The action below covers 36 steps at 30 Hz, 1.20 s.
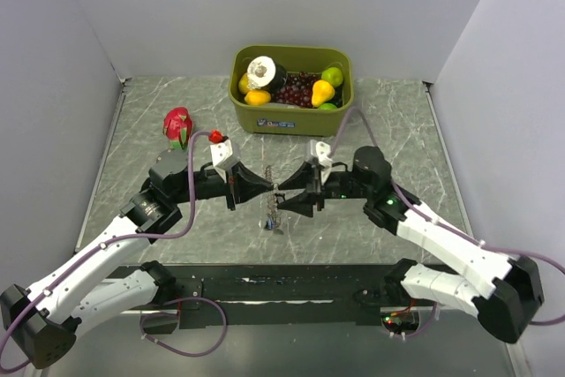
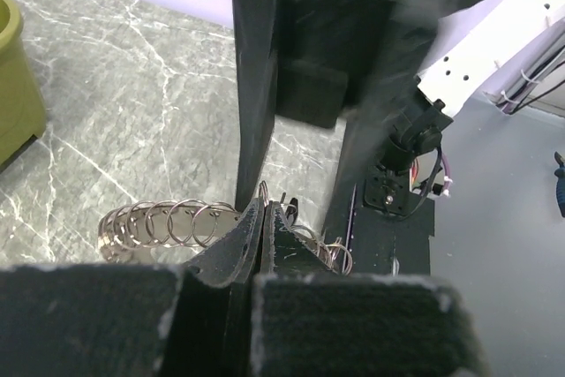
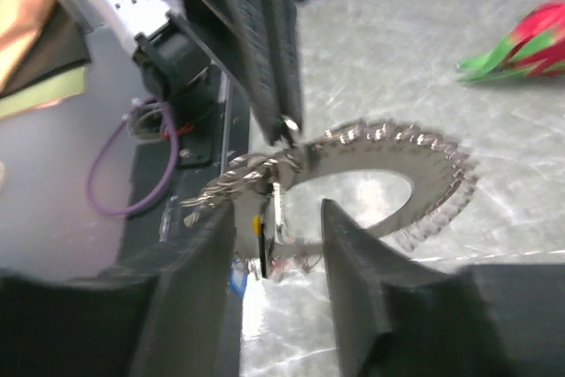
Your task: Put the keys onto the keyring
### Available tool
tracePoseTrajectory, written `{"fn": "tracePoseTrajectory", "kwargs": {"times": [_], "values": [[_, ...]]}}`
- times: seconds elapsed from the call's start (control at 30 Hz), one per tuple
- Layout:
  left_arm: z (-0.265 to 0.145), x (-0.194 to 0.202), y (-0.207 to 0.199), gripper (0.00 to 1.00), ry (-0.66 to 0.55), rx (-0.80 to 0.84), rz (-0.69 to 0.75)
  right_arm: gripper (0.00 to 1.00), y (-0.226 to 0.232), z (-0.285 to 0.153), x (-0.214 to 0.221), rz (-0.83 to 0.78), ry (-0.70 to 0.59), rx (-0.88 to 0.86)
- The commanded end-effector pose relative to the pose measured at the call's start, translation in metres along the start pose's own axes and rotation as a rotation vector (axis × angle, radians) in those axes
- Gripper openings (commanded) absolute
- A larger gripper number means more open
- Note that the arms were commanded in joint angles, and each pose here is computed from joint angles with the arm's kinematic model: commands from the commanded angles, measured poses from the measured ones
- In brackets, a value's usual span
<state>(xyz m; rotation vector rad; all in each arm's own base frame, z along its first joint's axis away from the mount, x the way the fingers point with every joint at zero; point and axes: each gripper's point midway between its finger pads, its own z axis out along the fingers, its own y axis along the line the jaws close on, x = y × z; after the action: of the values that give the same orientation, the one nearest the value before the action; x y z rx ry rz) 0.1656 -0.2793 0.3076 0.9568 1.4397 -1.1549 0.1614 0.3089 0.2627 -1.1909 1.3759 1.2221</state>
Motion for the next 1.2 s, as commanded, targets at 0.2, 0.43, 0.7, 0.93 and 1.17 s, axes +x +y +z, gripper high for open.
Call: {"fn": "tracePoseTrajectory", "kwargs": {"times": [0.2,0.43,0.7,0.93,1.17], "values": [[-0.006,-0.032,-0.029,0.01,-0.104,0.134,0.098,0.77,0.018,-0.020,-0.052,-0.145,-0.141,0.019],[-0.008,-0.034,-0.039,0.01,-0.126,0.189,0.110,0.58,0.024,-0.014,-0.066,-0.112,-0.181,-0.044],[-0.010,-0.037,-0.045,0.01,-0.131,0.221,0.115,0.49,0.019,-0.008,-0.070,-0.094,-0.200,-0.047],[-0.010,-0.037,-0.045,0.01,-0.121,0.221,0.111,0.00,0.018,-0.003,-0.068,-0.052,-0.182,-0.067],[-0.011,-0.032,-0.040,0.01,-0.074,0.182,0.115,0.00,0.011,-0.004,-0.062,-0.044,-0.126,-0.025]]}}
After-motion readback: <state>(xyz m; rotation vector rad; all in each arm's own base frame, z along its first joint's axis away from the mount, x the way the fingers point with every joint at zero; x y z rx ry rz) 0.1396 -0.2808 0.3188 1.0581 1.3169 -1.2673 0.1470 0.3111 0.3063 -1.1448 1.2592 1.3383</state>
